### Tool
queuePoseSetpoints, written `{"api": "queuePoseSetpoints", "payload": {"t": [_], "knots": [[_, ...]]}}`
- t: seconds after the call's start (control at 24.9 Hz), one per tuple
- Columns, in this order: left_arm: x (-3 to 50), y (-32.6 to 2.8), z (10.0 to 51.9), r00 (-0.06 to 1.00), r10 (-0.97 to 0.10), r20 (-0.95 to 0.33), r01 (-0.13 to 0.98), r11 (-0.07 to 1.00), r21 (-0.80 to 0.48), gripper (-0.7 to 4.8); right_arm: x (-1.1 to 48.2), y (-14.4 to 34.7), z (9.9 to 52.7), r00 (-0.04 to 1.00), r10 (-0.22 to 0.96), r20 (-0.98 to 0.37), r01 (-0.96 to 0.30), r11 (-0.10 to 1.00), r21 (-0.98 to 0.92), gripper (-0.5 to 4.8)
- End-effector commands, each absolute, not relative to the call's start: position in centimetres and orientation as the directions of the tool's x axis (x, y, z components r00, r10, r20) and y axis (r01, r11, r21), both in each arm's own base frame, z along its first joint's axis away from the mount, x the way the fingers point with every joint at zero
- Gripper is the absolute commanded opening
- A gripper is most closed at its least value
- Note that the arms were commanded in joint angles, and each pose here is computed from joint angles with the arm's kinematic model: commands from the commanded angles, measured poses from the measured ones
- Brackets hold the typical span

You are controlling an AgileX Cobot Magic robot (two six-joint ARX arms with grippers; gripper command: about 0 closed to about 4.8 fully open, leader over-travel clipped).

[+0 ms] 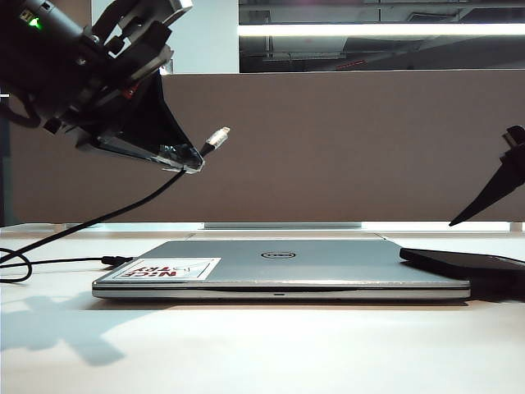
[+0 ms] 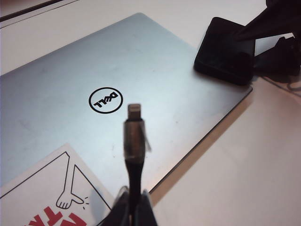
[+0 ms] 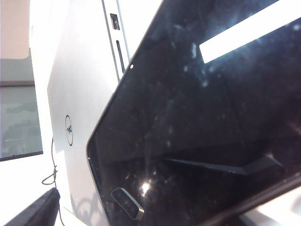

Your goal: Pick up the charging cable and the phone, plug the charging cable into the charging port on the phone, and finally place them back on the table.

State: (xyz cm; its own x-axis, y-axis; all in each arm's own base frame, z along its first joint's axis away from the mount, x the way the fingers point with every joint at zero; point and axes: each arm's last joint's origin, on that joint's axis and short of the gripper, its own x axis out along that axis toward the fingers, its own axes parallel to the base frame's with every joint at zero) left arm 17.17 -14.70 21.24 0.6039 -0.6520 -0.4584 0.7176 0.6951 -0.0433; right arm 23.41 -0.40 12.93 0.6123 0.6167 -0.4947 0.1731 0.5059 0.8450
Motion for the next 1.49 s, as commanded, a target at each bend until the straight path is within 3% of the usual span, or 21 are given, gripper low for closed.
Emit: {"api": "queuePoseSetpoints", "payload": {"t": [0.04,0.76,0.8,0.93,0.97,1.01,1.05,1.49], "knots": [[17.3,-14.7,21.5,0.612,-0.66,-0.437,0.722,0.692,-0.034,-0.08,23.5,-0.4,13.0,0.625,0.602,-0.497,0.17,0.516,0.84,3.81],[17.3,-14.7,21.5,0.611,-0.659,-0.437,0.721,0.692,-0.034,-0.08,23.7,-0.5,11.8,0.605,0.594,-0.531,0.212,0.522,0.826,3.62],[17.3,-14.7,21.5,0.611,-0.659,-0.437,0.721,0.692,-0.034,-0.08,23.7,-0.5,11.8,0.605,0.594,-0.53,0.212,0.522,0.826,3.49],[17.3,-14.7,21.5,0.611,-0.659,-0.437,0.721,0.692,-0.034,-0.08,23.7,-0.5,11.8,0.607,0.59,-0.533,0.214,0.524,0.824,1.71],[17.3,-14.7,21.5,0.611,-0.659,-0.437,0.721,0.692,-0.034,-0.08,23.7,-0.5,11.8,0.609,0.586,-0.535,0.217,0.526,0.822,1.37],[17.3,-14.7,21.5,0.611,-0.659,-0.437,0.721,0.692,-0.034,-0.08,23.7,-0.5,11.8,0.613,0.577,-0.54,0.221,0.531,0.818,0.35],[17.3,-14.7,21.5,0.611,-0.659,-0.437,0.721,0.692,-0.034,-0.08,23.7,-0.5,11.8,0.614,0.574,-0.541,0.222,0.533,0.817,0.0],[17.2,-14.7,21.5,0.611,-0.659,-0.438,0.721,0.692,-0.035,-0.08,23.9,-0.6,13.5,0.681,0.542,-0.492,0.094,0.602,0.793,-0.06]]}}
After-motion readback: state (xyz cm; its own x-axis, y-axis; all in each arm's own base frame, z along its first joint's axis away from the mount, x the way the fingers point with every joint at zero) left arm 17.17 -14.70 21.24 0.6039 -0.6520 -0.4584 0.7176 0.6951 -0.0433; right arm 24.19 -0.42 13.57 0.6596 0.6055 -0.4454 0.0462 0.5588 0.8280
